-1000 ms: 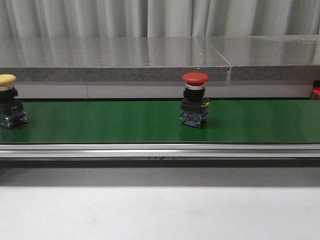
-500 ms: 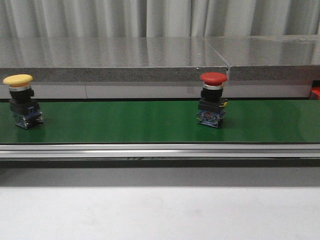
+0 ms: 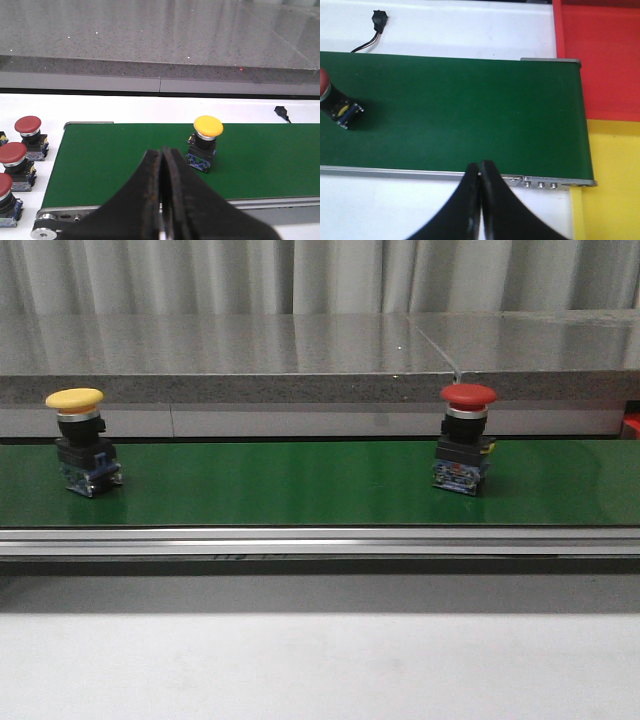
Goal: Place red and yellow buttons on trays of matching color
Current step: 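Move the right gripper over the red button arriving at the belt end, then grasp the red button with the right gripper and drop it in the red tray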
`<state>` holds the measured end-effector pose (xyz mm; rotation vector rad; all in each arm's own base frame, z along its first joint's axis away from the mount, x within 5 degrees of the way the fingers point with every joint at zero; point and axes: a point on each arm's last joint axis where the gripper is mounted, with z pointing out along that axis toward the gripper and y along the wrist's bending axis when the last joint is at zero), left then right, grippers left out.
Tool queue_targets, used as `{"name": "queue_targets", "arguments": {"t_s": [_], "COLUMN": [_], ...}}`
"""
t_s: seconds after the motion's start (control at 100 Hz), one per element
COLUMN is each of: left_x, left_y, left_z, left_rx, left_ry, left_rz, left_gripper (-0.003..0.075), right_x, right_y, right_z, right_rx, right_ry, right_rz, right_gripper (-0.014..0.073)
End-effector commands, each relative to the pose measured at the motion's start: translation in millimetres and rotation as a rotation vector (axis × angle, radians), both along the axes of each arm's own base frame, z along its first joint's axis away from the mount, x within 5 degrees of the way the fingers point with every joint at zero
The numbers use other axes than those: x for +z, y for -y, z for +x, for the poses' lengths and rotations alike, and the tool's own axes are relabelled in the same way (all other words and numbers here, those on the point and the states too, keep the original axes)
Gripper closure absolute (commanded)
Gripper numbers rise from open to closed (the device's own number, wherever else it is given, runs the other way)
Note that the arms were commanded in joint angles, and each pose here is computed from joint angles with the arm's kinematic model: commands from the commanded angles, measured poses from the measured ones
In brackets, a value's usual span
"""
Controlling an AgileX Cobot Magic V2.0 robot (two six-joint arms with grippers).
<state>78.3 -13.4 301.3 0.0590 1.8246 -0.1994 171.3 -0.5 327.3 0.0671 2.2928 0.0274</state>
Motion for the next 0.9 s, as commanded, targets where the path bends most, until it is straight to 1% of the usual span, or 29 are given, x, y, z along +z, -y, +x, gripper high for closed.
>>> {"name": "queue_targets", "arguments": {"t_s": [0.0,0.01,0.03,0.04,0.05,0.08,0.1,0.13,0.16,0.27,0.35,0.45,0.66,0.76,0.89], "left_x": [14.6,14.6,14.6,14.6,14.6,14.6,14.6,14.6,14.6,14.6,14.6,14.6,14.6,14.6,14.6], "left_y": [1.2,1.2,1.2,1.2,1.2,1.2,1.2,1.2,1.2,1.2,1.2,1.2,1.2,1.2,1.2], "left_z": [1.1,1.1,1.1,1.1,1.1,1.1,1.1,1.1,1.1,1.1,1.1,1.1,1.1,1.1,1.1], "left_rx": [-0.012,-0.012,-0.012,-0.012,-0.012,-0.012,-0.012,-0.012,-0.012,-0.012,-0.012,-0.012,-0.012,-0.012,-0.012], "left_ry": [0.089,0.089,0.089,0.089,0.089,0.089,0.089,0.089,0.089,0.089,0.089,0.089,0.089,0.089,0.089], "left_rz": [-0.016,-0.016,-0.016,-0.016,-0.016,-0.016,-0.016,-0.016,-0.016,-0.016,-0.016,-0.016,-0.016,-0.016,-0.016], "left_gripper": [0.0739,0.0739,0.0739,0.0739,0.0739,0.0739,0.0739,0.0739,0.0739,0.0739,0.0739,0.0739,0.0739,0.0739,0.0739], "right_x": [14.5,14.6,14.6,14.3,14.3,14.3,14.3,14.3,14.2,12.4,8.8,0.9,-14.2,-20.2,-23.6], "right_y": [-1.2,-1.3,-1.3,-1.3,-1.3,-1.3,-1.3,-1.4,-1.4,-1.9,-4.0,-9.2,-22.1,-24.3,-25.4], "right_z": [6.1,6.1,6.1,6.3,6.3,6.3,6.3,6.3,6.5,8.7,13.8,24.8,56.3,73.1,91.2], "right_rx": [-0.001,-0.001,-0.001,-0.001,-0.001,-0.001,-0.001,-0.001,-0.001,-0.001,0.011,0.081,0.222,0.244,0.268], "right_ry": [0.093,0.093,0.093,0.092,0.092,0.092,0.092,0.092,0.091,0.081,0.060,0.016,-0.058,-0.104,-0.156], "right_rz": [0.024,0.026,0.026,0.026,0.026,0.026,0.026,0.027,0.027,0.036,0.058,0.064,0.117,0.132,0.130], "right_gripper": [0.0383,0.0344,0.0305,0.0264,0.0244,0.0146,0.0110,0.0029,-0.0023,0.0013,0.0013,0.0013,0.0013,0.0013,0.0013]}}
